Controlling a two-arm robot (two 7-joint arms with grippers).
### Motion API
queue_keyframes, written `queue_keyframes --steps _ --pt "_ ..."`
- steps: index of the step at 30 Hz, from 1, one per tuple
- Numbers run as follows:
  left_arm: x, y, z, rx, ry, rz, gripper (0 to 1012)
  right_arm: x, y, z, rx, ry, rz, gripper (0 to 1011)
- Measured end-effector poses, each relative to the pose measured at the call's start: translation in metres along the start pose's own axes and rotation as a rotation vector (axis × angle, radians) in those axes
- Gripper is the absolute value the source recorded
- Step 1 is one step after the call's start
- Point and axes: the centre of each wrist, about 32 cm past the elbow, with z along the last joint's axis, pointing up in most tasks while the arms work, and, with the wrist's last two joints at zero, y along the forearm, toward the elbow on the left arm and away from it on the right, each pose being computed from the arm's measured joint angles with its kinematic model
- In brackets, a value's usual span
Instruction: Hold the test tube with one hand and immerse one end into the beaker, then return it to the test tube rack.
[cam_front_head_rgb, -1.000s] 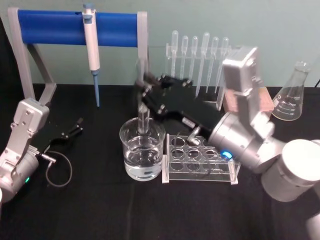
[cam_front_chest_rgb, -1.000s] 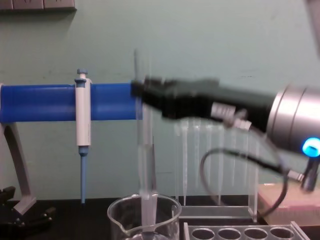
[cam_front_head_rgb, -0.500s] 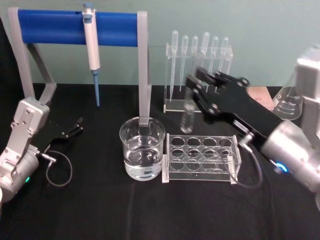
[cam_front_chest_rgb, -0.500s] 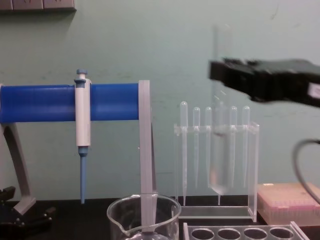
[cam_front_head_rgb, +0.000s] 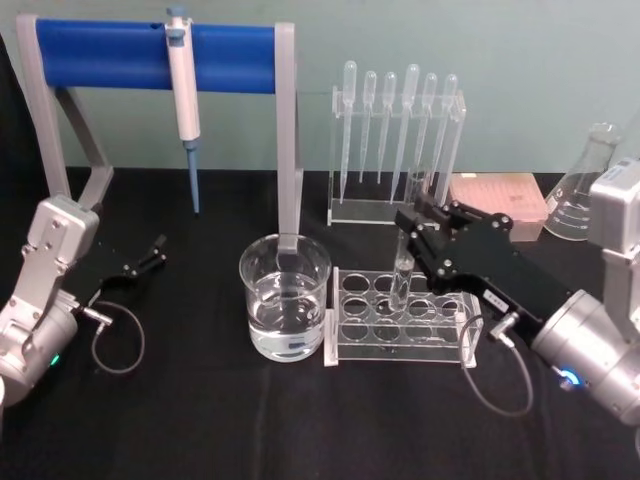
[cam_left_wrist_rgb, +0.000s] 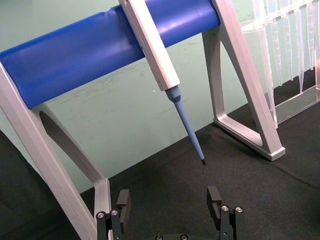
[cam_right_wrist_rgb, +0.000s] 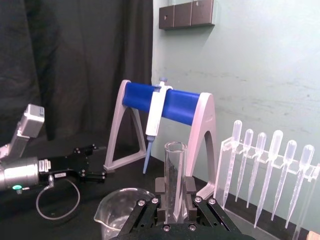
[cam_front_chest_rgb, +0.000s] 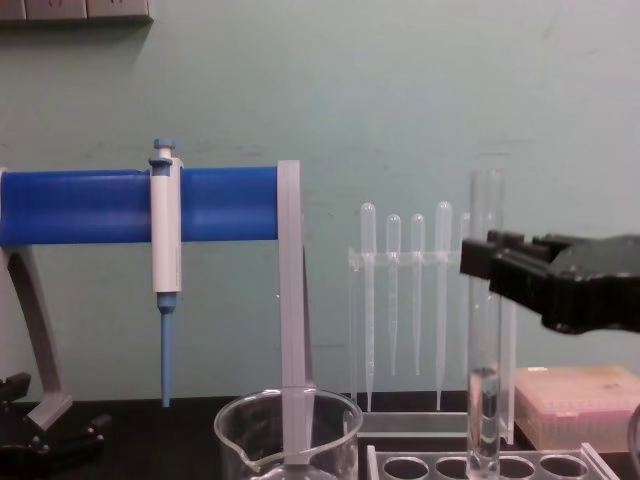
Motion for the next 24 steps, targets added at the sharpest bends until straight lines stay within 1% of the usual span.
queue_keyframes --steps 6,13,24 --pt "0.0000 0.0000 0.0000 0.000 0.000 0.000 1000 0.002 0.008 -0.008 -0.004 -0.003 0.010 222" --pt "0.0000 0.0000 0.0000 0.000 0.000 0.000 1000 0.002 0.015 -0.013 -0.012 -0.008 0.019 222" --pt "0.0000 0.0000 0.0000 0.000 0.000 0.000 1000 0.003 0.021 -0.016 -0.034 -0.028 0.027 222"
